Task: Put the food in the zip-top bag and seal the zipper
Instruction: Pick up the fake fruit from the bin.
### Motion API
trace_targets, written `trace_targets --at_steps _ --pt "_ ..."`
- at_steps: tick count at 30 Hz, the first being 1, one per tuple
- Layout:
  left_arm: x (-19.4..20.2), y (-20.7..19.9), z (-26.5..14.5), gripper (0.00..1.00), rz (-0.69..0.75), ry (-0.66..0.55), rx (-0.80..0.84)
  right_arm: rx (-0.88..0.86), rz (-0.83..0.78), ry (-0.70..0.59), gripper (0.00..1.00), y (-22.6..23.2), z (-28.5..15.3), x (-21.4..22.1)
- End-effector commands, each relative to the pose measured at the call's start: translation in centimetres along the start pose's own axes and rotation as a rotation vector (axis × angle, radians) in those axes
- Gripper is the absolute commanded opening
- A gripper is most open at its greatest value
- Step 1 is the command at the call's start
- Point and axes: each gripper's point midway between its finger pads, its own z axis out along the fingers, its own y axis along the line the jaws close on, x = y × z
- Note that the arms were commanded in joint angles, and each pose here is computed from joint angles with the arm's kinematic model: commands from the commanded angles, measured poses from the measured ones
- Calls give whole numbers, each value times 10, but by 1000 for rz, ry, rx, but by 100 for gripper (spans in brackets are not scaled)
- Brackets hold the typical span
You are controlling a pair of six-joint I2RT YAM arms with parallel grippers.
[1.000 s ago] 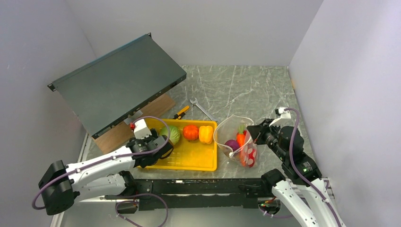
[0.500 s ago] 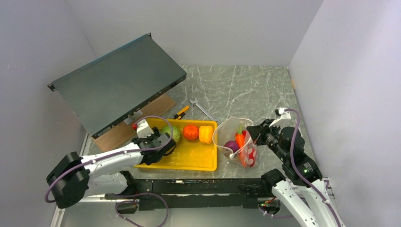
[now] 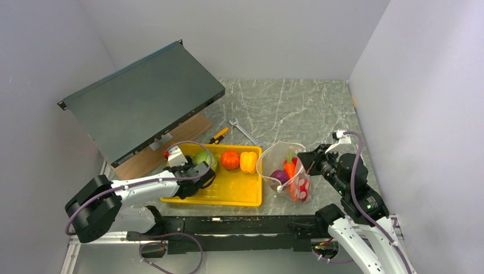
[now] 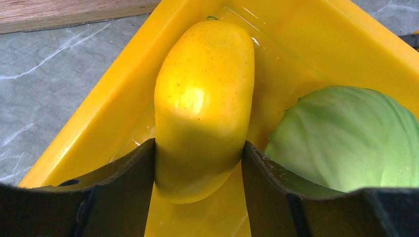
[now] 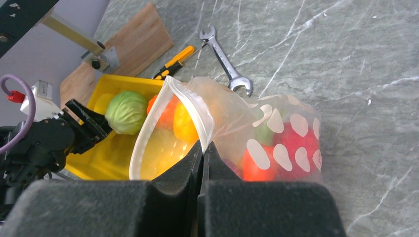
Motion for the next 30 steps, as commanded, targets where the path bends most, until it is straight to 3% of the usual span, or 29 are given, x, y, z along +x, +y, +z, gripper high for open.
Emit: trace_targets --at_steps 1,5,11,20,30 --pt "-2 -7 -10 44 33 51 18 -45 -8 -48 0 11 -4 -14" --pt "-2 -14 -25 35 50 118 90 -56 -5 -41 0 13 -1 -13" --pt "-8 -25 -51 14 28 190 266 -61 -5 -35 0 13 2 -11" --pt "-16 -40 -99 1 153 300 519 -49 -15 -38 0 12 5 -13" --pt "-70 -75 -176 0 178 275 887 -68 -10 -20 0 16 10 -11"
